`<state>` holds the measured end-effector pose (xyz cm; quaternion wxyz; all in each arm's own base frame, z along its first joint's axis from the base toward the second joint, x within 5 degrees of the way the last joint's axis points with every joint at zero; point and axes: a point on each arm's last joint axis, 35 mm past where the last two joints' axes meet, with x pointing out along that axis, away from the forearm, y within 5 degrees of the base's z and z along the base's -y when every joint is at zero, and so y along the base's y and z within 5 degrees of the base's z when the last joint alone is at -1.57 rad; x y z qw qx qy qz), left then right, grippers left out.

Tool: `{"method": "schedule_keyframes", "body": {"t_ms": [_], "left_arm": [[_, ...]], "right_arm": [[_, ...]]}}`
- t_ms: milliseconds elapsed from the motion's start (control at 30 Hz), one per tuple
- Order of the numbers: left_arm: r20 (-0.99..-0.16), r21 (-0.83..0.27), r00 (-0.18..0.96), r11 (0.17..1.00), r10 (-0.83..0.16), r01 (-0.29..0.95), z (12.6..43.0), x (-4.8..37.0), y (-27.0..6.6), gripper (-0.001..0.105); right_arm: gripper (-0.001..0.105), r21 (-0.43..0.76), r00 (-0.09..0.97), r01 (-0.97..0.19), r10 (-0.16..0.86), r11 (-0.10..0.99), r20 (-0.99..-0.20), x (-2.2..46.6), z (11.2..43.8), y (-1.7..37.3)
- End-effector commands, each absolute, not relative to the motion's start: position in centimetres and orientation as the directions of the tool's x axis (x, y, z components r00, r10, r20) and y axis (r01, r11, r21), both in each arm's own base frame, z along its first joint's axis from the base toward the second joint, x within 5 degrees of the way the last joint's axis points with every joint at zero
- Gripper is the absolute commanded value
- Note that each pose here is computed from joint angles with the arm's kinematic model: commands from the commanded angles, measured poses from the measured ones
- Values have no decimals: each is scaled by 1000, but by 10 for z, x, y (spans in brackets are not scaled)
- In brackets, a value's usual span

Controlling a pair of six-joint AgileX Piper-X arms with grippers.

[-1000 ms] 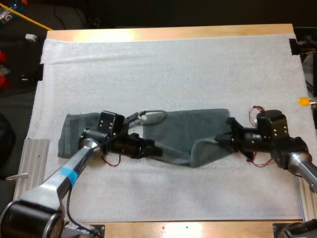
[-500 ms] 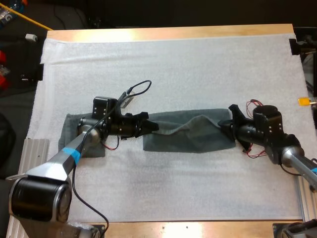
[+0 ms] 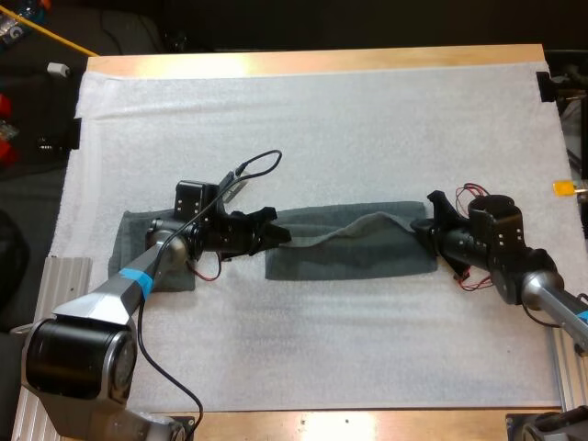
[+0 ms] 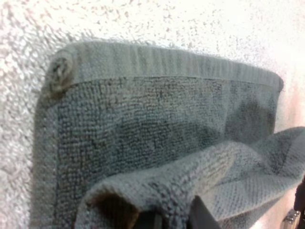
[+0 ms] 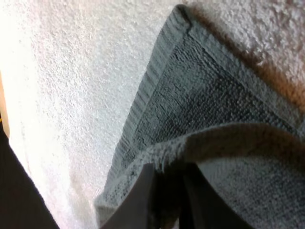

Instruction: Pick towel from pile, fold and stack

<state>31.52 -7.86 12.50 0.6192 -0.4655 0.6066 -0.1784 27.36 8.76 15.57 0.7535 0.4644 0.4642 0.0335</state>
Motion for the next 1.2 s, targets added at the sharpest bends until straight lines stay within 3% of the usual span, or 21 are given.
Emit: {"method": "schedule_keyframes", "body": {"t_ms": [0, 367, 467, 633, 667, 800, 900, 1167], "left_arm": [[-591, -793, 216, 509, -777, -336, 127, 318, -79, 0], [-588, -802, 243, 518, -772, -297, 130, 320, -79, 2], [-577, -814, 267, 517, -772, -264, 134, 323, -79, 19], [-570, -822, 302, 520, -764, -233, 143, 329, -80, 63], [-568, -823, 304, 520, -765, -230, 144, 330, -80, 65], [-546, -836, 334, 526, -768, -158, 159, 337, -81, 62], [-531, -835, 377, 544, -759, -82, 179, 338, -81, 56], [-487, -825, 440, 563, -755, 53, 231, 320, -77, 59]], "right_arm": [[0, 732, 577, 367, 477, 574, -663, 276, 159, 88], [0, 741, 588, 310, 492, 596, -642, 277, 161, 89], [11, 744, 590, 296, 498, 599, -635, 278, 161, 89], [51, 778, 650, 180, 521, 602, -554, 285, 171, 91], [53, 783, 661, 150, 527, 603, -533, 286, 173, 92], [55, 794, 700, 8, 563, 608, -439, 292, 184, 94], [55, 770, 700, -66, 579, 635, -418, 291, 189, 94], [55, 647, 661, -173, 575, 743, -483, 280, 215, 91]]}}
